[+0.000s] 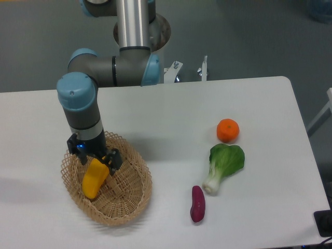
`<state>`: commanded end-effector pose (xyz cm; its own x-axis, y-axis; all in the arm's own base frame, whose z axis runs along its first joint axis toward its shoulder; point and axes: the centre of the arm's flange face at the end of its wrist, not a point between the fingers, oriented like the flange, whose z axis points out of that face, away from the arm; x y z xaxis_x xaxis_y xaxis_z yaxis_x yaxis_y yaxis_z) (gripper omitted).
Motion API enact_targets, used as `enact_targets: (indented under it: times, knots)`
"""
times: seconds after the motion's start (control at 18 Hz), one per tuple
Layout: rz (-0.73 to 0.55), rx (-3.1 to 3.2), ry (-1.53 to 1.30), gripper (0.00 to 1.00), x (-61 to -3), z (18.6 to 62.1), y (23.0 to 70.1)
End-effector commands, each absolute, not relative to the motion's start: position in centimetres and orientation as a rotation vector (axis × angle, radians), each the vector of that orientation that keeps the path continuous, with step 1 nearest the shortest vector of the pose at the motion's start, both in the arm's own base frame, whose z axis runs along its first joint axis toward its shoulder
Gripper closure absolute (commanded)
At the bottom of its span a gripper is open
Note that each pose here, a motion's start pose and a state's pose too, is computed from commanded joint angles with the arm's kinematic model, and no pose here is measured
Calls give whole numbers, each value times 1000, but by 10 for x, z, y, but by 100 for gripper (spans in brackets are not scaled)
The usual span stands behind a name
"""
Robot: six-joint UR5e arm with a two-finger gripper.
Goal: Place the mango in the basket
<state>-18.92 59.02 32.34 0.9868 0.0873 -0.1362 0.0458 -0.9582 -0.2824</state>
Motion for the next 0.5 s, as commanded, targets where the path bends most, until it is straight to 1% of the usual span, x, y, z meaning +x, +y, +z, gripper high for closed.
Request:
enact_targets:
  times: [0.17, 0.33, 0.5]
  knots:
    - [246, -2834, -143, 0, -225, 339, 572]
    - [248, -2885, -63, 0, -257, 338, 555]
    - [261, -2919, -12, 0, -286, 360, 523]
